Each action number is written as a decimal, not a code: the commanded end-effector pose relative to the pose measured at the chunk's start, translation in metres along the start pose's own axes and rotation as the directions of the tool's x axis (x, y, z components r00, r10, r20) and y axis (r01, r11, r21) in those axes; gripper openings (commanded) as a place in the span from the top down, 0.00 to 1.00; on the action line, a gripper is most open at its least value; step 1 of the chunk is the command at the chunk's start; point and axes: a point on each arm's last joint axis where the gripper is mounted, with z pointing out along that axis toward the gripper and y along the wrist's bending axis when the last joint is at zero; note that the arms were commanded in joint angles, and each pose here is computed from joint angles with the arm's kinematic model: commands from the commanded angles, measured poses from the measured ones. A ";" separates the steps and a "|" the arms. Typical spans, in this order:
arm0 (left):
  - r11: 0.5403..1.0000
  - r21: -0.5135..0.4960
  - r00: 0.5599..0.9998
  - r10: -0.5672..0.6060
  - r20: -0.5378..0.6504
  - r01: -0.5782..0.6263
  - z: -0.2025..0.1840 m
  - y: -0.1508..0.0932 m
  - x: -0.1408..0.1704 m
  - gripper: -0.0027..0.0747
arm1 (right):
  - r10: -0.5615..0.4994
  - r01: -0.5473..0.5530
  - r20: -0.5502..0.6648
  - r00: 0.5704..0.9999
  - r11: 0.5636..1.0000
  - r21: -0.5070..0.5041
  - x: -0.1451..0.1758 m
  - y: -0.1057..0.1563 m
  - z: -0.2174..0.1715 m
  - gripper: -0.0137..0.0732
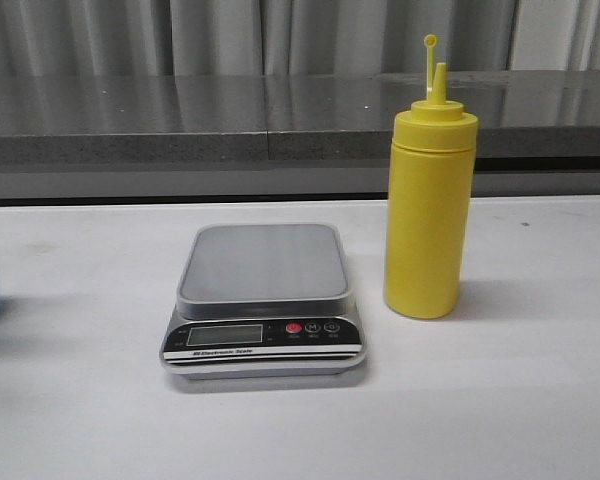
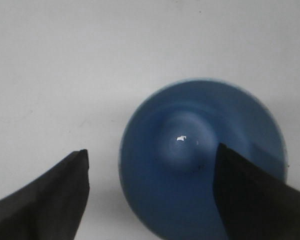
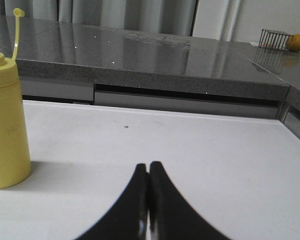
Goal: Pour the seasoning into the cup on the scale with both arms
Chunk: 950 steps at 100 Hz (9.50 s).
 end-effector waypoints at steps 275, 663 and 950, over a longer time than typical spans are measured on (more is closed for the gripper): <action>0.881 0.341 0.941 0.338 0.033 -0.328 -0.032 -0.218 -0.068 0.99 | -0.013 0.013 0.096 0.995 1.000 0.000 -0.008 0.000 -0.002 0.98; 0.992 0.002 0.441 0.056 0.896 -0.128 -0.199 0.012 0.171 0.99 | -0.013 0.013 0.163 0.987 1.000 -0.002 -0.014 0.001 -0.002 0.98; 0.992 0.002 0.441 0.056 0.896 -0.128 -0.199 0.012 0.171 0.99 | 0.128 -0.142 -0.063 0.990 0.828 -0.542 0.025 0.093 0.172 0.17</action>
